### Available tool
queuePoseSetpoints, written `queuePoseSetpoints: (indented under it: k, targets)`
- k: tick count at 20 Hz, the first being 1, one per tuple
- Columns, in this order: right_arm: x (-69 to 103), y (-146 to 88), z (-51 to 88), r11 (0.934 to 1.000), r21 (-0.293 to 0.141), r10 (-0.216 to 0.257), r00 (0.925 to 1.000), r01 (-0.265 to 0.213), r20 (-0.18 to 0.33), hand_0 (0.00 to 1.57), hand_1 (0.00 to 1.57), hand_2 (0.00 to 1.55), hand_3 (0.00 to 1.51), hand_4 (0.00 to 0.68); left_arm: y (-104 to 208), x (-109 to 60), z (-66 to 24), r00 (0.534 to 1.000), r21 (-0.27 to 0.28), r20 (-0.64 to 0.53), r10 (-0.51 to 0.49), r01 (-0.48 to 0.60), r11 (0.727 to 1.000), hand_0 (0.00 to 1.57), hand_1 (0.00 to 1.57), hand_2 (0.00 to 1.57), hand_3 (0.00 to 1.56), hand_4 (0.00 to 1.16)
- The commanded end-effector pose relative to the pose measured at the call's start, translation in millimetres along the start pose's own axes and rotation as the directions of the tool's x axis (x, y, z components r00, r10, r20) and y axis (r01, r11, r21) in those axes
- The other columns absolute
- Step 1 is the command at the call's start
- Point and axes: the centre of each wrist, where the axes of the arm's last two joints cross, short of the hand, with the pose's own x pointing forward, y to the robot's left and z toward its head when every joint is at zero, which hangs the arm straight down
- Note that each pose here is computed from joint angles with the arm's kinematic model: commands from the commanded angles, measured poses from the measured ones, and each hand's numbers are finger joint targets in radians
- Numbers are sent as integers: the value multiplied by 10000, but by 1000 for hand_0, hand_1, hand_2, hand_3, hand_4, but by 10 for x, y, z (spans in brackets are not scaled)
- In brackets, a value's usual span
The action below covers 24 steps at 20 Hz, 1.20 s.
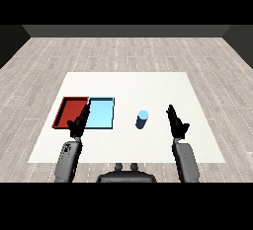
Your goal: Pick the blue can and put it in the blue box
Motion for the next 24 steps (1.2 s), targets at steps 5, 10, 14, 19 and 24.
queuePoseSetpoints:
  k: [5, 10, 14, 19, 24]
  targets:
    - [-145, 570, 40, 9997, 234, 130, 9898, -97, -1416, 0, 0, 0, 0, 0, -1, -154, 165, 9994, 580, -261, 224, -209, 9981, 0, 0, 0, 0, 0]
    - [100, 508, -25, 9762, 1724, -1618, 9715, 1318, 1734, 0, 0, 0, 0, 0, 40, -100, 132, 9425, 693, 3297, 547, -820, 9942, 0, 0, 0, 0, 0]
    - [-105, 595, 39, 9723, 1876, -1756, 9658, 1396, 1910, 0, 0, 0, 0, 0, 80, -114, 245, 9406, 805, 3336, 637, -957, 9921, 0, 0, 0, 0, 0]
    - [-258, 859, 206, 9726, 1729, -1892, 9614, 1555, 1997, 0, 0, 0, 0, 0, 144, -290, 259, 9390, 731, 3397, 533, -829, 9939, 0, 0, 0, 0, 0]
    - [-116, 670, -79, 9756, 1658, -1752, 9650, 1436, 1950, 0, 0, 0, 0, 0, -4, -125, 78, 9366, 997, 3475, 444, -839, 9915, 0, 0, 0, 0, 0]
